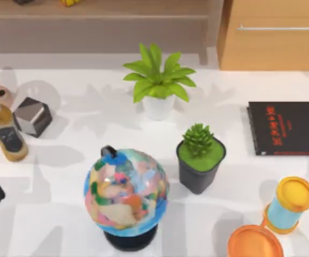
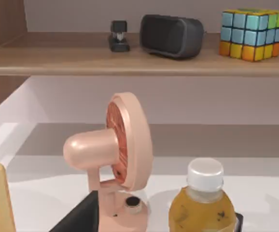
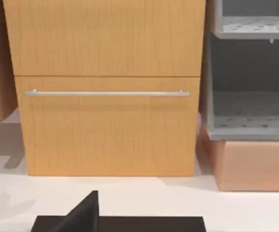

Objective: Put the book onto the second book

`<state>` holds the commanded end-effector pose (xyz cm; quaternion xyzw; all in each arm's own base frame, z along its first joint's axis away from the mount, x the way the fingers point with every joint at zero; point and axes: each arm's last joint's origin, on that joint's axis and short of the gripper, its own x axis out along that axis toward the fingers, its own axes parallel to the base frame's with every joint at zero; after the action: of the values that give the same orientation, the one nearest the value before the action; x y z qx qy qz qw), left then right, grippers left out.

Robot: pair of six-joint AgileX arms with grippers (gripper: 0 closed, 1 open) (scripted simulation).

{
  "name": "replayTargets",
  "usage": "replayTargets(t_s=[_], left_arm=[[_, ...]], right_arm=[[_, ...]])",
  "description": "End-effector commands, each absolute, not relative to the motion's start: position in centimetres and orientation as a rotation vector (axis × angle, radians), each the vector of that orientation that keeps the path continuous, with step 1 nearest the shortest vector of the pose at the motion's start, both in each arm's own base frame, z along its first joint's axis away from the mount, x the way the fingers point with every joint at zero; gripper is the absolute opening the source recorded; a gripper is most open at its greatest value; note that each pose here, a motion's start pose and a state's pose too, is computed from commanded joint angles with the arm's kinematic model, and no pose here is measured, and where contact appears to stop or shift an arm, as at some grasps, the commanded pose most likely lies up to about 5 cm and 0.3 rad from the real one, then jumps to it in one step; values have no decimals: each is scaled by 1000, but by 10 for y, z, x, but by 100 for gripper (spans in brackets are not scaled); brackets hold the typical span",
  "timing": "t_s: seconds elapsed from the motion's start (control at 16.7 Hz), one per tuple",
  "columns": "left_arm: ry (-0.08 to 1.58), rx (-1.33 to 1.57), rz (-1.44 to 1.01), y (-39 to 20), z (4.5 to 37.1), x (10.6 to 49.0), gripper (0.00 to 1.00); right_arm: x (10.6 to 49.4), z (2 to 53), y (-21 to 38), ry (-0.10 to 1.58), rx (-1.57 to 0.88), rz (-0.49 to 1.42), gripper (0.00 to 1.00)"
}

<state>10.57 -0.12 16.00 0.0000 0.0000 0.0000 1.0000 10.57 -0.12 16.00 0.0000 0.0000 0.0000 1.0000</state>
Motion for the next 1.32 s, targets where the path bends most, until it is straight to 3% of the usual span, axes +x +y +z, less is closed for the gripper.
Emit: replayTargets(t_s=[0.3, 0.66, 0.96, 1.32], left_arm=[[0, 0, 0, -1, 160, 106, 100], [0, 0, 0, -1, 160, 106, 100], [0, 0, 0, -1, 160, 106, 100], [0, 0, 0, -1, 160, 106, 100]], right_arm=[[106, 178, -3, -24, -2, -1, 100], [137, 273, -15, -94, -25, -7, 100], [239, 328, -55, -47, -35, -8, 100], [376, 296, -144, 15, -22, -7, 100]])
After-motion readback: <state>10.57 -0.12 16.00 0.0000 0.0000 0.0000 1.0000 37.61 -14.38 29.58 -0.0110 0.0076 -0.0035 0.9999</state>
